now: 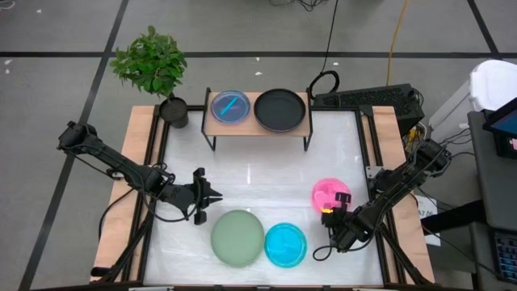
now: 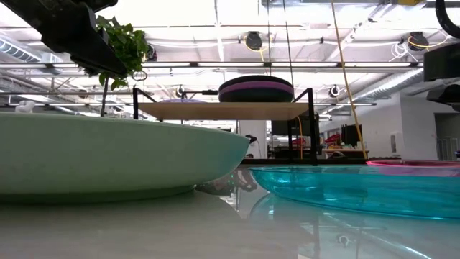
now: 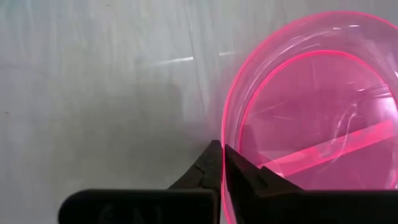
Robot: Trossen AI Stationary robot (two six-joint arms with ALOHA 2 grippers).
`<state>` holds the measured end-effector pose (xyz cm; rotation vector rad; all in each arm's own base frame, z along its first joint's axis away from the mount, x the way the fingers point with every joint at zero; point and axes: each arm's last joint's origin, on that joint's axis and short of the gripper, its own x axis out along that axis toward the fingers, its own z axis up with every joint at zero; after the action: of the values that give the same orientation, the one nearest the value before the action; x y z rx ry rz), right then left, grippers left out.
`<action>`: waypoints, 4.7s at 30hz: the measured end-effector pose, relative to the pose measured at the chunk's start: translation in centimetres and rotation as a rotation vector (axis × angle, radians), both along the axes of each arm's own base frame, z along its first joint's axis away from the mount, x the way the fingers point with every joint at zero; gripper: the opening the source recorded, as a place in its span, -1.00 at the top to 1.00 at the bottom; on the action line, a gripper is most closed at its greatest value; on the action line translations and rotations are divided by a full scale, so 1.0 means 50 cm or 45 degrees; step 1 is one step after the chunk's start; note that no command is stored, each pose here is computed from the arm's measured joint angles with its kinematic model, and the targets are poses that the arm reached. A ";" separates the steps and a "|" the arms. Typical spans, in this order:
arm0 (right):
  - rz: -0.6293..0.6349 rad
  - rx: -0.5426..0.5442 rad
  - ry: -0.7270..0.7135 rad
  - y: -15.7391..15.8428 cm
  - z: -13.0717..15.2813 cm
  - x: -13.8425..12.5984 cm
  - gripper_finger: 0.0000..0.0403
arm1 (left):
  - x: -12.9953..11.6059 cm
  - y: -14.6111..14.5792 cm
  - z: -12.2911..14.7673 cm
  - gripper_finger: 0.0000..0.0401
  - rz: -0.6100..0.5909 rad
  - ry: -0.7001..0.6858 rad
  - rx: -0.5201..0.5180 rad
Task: Place and stack plates onto a shelf
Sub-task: Stack the pink plate on top of the blue plate on the shelf
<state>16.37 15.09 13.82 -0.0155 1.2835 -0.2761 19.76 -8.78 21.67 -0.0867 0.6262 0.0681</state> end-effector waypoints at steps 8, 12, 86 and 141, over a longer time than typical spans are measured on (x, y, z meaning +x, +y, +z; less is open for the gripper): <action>0.030 0.007 -0.008 0.001 0.003 0.001 1.00 | 0.000 0.000 0.000 0.71 0.000 -0.001 0.005; 0.052 0.032 -0.040 0.003 0.020 0.004 1.00 | 0.000 0.000 0.000 0.71 0.000 -0.002 0.015; 1.068 -0.054 -0.886 -0.086 0.244 0.139 1.00 | 0.210 0.053 -0.006 -0.12 -0.818 -0.556 0.833; 0.935 -0.133 -0.935 -0.118 0.235 0.179 0.96 | 0.230 0.062 -0.041 0.75 -0.946 -0.587 0.732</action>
<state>25.35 9.19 25.59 -0.4290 0.4699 0.2740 31.28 -5.67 19.64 0.6706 0.1307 -0.4795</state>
